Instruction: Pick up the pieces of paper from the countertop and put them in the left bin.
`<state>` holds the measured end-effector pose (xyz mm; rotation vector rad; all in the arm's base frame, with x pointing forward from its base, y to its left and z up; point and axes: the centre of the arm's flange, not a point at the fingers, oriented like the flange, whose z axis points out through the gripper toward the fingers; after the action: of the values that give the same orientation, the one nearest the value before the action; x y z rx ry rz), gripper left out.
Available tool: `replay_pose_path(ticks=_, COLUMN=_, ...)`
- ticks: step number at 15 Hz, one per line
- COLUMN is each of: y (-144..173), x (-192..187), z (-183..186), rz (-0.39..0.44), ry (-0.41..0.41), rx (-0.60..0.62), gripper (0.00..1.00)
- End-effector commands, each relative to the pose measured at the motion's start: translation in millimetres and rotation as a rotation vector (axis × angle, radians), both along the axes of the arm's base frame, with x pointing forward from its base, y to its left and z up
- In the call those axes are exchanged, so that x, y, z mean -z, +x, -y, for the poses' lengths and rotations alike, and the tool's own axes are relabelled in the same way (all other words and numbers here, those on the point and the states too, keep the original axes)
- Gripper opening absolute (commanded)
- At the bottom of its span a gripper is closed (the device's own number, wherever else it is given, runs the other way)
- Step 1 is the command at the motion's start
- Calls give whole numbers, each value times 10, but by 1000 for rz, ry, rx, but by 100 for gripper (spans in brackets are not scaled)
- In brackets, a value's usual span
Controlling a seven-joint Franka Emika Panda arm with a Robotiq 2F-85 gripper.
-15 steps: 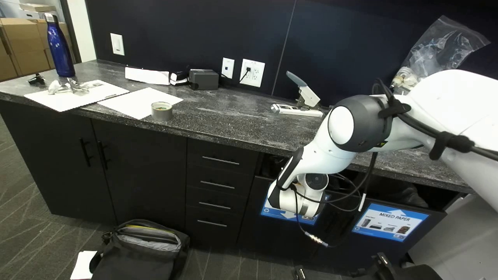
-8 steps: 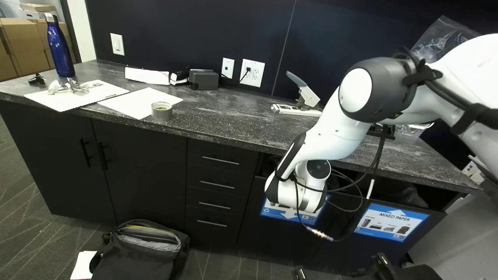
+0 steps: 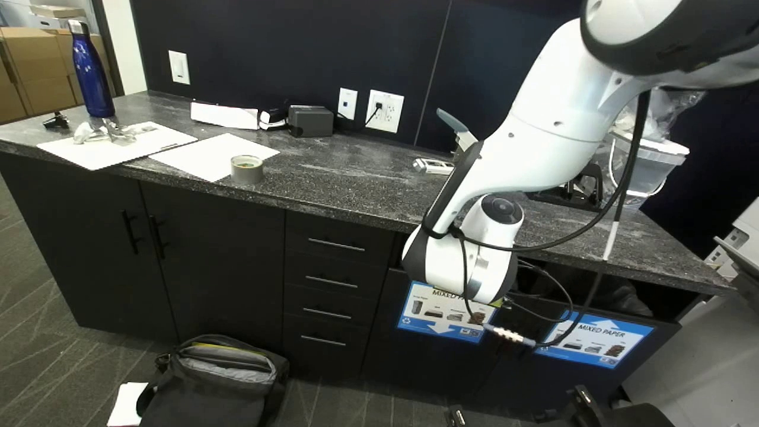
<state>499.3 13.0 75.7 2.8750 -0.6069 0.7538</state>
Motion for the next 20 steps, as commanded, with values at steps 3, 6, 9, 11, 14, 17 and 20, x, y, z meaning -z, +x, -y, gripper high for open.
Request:
replay_pose_path(ticks=3, y=-183, x=-1081, z=-33, rz=-205, ry=109, rx=-226, gripper=100)
replay_pose_path(ticks=6, y=-150, x=-1505, z=-12, rz=-333, ry=141, rx=-356, gripper=100)
replay_pose_path(ticks=9, y=-238, x=-1958, z=11, rz=-460, ry=166, rx=-435, gripper=100)
replay_pose_path(ticks=11, y=-323, x=-2263, z=6, rz=-512, ry=177, rx=-447, gripper=100)
replay_pose_path(ticks=14, y=-473, x=-2783, z=-35, rz=-551, ry=194, rx=-496, gripper=100)
replay_pose_path(ticks=17, y=-652, x=-3441, z=-112, rz=-550, ry=196, rx=-569, gripper=100)
replay_pose_path(ticks=20, y=-930, x=-4129, z=-127, rz=-537, ry=190, rx=-640, gripper=100)
